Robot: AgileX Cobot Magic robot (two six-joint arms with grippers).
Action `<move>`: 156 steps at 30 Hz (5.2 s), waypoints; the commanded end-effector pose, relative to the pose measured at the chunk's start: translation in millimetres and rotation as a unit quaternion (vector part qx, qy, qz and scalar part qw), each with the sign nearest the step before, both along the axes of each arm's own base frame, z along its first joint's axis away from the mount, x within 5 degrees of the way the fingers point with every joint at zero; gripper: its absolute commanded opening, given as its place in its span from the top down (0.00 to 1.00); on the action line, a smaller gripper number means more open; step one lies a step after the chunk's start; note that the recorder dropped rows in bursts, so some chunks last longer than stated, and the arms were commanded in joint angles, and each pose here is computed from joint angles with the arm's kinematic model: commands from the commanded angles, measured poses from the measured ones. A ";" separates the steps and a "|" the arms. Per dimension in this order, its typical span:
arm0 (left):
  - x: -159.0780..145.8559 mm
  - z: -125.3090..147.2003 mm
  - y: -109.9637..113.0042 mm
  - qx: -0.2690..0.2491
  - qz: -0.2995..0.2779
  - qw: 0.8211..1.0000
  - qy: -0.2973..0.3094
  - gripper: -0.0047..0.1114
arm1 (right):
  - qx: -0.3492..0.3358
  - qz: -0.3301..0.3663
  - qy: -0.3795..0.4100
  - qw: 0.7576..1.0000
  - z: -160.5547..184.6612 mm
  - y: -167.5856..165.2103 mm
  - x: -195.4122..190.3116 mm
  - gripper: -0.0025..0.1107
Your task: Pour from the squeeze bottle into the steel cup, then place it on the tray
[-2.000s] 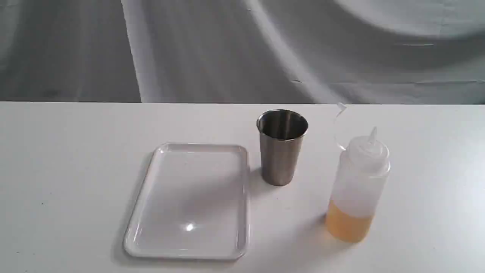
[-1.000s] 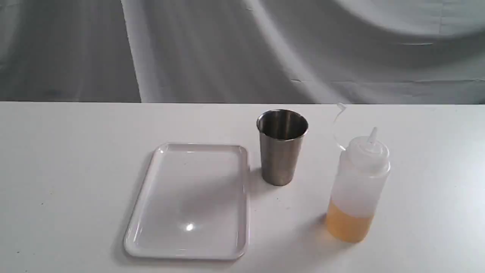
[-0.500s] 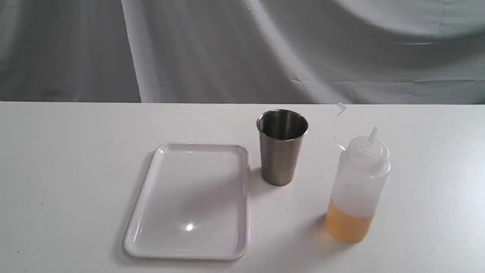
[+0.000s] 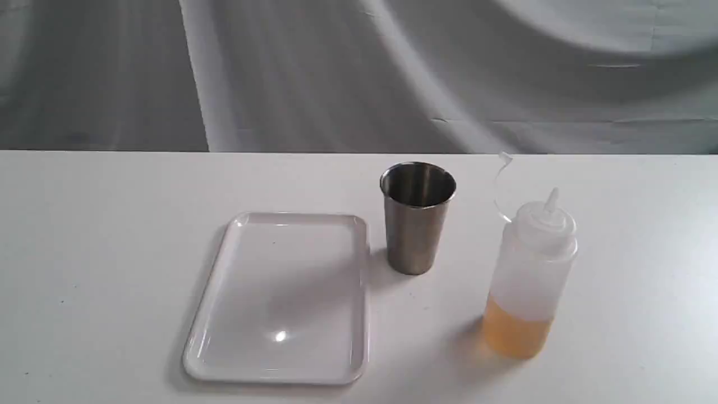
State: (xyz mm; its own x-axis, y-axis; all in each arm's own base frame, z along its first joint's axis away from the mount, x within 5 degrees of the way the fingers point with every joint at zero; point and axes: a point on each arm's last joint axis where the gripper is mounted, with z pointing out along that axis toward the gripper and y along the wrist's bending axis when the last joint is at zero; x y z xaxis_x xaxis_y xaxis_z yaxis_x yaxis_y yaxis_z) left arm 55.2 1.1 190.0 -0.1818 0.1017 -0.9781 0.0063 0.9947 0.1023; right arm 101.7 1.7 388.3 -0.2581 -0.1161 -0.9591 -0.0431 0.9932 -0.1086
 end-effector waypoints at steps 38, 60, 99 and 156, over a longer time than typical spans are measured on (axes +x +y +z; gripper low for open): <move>-0.1 -0.6 0.0 0.000 0.000 1.000 -0.004 0.89 | 0.073 0.083 0.097 0.989 -180.8 49.3 109.2 0.98; -0.1 -0.6 0.0 0.000 0.000 1.000 -0.004 0.89 | 0.031 0.045 0.129 0.990 -260.3 44.2 124.1 0.98; -0.1 -0.6 0.0 0.000 0.000 1.000 -0.004 0.89 | 0.058 0.026 0.137 0.989 -278.8 41.6 118.2 0.06; -0.1 -0.6 0.0 0.000 0.000 1.000 -0.004 0.89 | 0.065 -0.015 0.131 0.989 -293.1 48.8 179.6 0.06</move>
State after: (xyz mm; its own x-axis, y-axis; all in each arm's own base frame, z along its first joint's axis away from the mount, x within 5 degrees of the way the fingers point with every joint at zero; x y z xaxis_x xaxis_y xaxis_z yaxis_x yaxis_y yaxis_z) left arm 55.2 1.1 190.0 -0.1818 0.1017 -0.9781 0.0063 0.9947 0.1023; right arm 279.9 50.5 94.1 -0.5113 0.0175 -0.8593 -0.0229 0.9992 0.0339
